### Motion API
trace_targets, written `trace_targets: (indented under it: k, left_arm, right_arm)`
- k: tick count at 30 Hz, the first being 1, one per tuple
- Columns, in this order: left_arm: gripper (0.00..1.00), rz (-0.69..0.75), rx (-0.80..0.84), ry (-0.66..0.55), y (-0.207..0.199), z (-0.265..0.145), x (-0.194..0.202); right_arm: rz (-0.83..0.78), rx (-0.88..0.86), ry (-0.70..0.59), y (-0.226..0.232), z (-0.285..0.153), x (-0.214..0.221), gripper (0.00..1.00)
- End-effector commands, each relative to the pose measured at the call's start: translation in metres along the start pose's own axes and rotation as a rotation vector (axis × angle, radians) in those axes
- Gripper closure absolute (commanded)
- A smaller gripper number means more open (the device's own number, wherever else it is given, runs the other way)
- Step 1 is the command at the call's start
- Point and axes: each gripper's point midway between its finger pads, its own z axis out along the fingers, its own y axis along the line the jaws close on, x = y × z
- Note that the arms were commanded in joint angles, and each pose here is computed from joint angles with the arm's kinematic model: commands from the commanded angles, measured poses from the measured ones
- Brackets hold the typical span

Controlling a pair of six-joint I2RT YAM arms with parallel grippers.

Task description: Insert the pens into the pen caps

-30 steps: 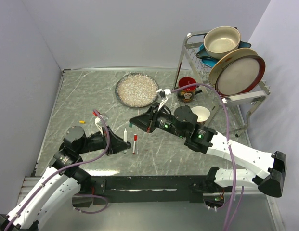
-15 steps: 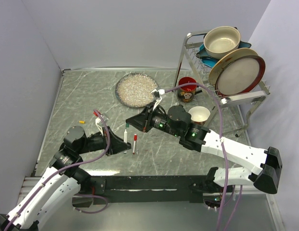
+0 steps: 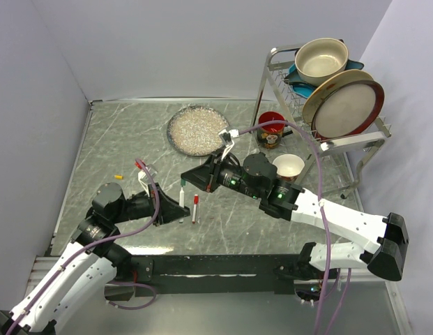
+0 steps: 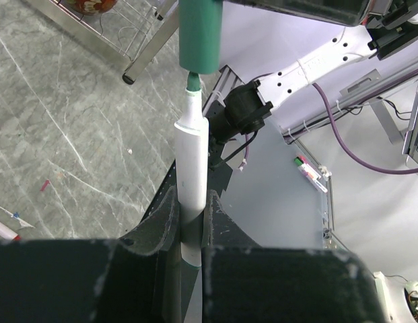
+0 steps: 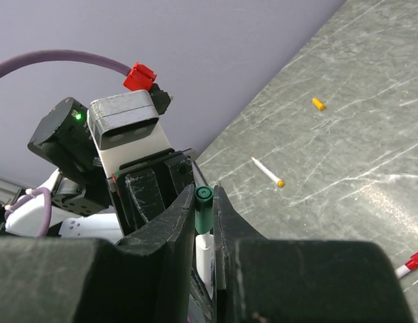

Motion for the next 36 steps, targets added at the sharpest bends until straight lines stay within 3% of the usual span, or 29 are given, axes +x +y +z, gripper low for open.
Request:
trace_targets:
  k: [1, 12, 20, 28, 31, 36]
  left_arm:
    - [0.99, 0.041, 0.038, -0.029, -0.009, -0.001, -0.008]
    - [0.99, 0.085, 0.069, -0.062, -0.020, -0.006, -0.011]
    - [0.99, 0.109, 0.056, -0.092, -0.020, -0.008, -0.015]
    - [0.99, 0.182, 0.179, -0.055, -0.047, -0.018, -0.008]
    - [0.99, 0.216, 0.220, -0.070, -0.057, -0.024, -0.007]
    - [0.99, 0.253, 0.233, -0.103, -0.065, -0.030, -0.009]
  right_arm:
    - [-0.005, -0.074, -0.039, 0.021, -0.001, -0.011, 1.00]
    - [-0.042, -0.045, 0.019, 0.010, -0.010, 0.022, 1.00]
    - [-0.046, -0.210, 0.078, 0.036, -0.015, 0.049, 0.98]
    - [0.006, -0.231, 0.046, 0.057, -0.021, 0.024, 0.57]
    - [0.017, -0.239, 0.026, 0.066, -0.025, 0.013, 0.46]
    - [-0.003, -0.229, 0.016, 0.069, -0.028, 0.004, 0.36]
